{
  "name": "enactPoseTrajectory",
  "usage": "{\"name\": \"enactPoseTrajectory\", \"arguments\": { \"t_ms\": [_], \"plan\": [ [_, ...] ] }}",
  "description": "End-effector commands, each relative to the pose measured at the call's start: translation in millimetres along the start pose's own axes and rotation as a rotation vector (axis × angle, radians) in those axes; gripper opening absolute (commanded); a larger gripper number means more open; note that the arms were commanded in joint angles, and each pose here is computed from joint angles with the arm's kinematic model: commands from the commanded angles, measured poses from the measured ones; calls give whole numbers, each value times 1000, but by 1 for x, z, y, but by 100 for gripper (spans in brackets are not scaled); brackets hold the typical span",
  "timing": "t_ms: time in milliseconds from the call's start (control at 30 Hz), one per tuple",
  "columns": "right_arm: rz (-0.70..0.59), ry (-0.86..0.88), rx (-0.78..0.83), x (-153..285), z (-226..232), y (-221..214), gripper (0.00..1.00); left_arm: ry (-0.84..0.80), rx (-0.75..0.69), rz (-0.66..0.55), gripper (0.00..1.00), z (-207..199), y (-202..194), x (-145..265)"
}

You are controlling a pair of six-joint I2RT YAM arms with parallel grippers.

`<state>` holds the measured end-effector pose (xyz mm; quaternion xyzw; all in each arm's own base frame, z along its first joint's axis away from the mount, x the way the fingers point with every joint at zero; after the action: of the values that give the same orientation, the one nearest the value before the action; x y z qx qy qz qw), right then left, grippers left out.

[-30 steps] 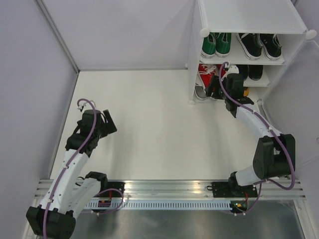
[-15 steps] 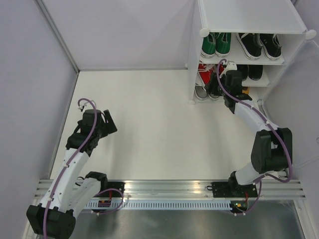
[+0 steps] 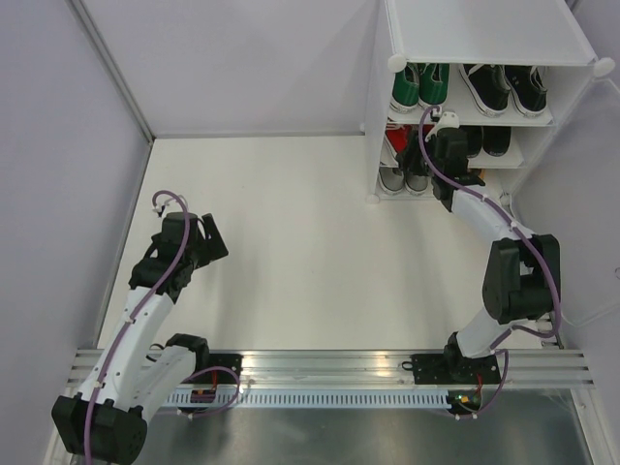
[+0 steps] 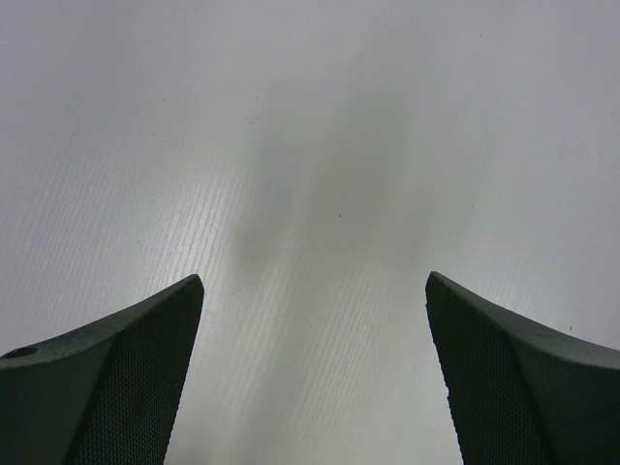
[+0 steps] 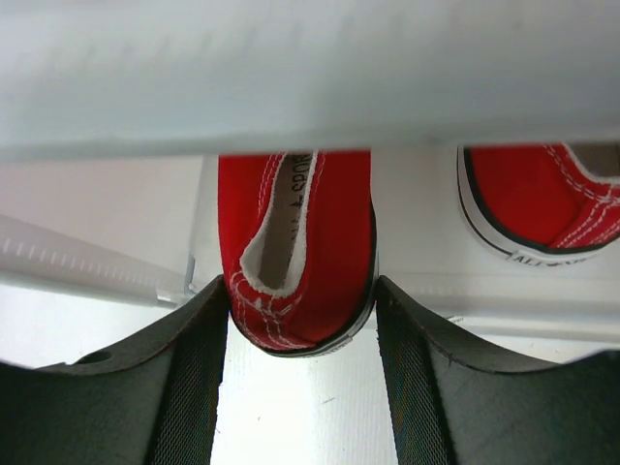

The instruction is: Place and organize the shoes in the shoe cabinet

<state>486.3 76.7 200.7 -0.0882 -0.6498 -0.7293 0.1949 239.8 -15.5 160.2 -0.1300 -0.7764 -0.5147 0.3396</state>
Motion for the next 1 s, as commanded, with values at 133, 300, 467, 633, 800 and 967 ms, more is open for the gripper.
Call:
{"name": "enactPoseTrajectory", "arguments": {
  "t_ms": [133, 300, 467, 633, 800, 967],
  "plan": [
    [-177, 14, -17, -21, 3, 42, 2, -17, -29, -10, 98, -3, 4, -2],
    [-165, 11, -24, -29, 1, 29, 10, -19, -32, -10, 98, -3, 4, -2],
    [-156, 2, -2, -34, -2, 26, 14, -20, -33, -7, 98, -3, 4, -2],
    [-108, 12, 13, -40, -2, 13, 28, -23, -33, -6, 98, -4, 3, -2],
    [-79, 8, 20, -28, -2, 8, 58, -26, -34, -4, 98, -4, 3, -1],
    [-67, -1, 19, -9, -1, 14, 76, -31, -31, -10, 98, -5, 4, 0]
  ]
}}
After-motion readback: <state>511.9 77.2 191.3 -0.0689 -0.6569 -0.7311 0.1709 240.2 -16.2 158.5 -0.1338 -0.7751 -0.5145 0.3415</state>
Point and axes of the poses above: each gripper's point midway between its finger pads, its own x axis back along the fingers, its own z axis along the line the jaws close on, y = z × x, the point moved 1 cm from there along x, back along the fingers, and after that the axes turned 7 degrees about x, right-handed, at the moved point
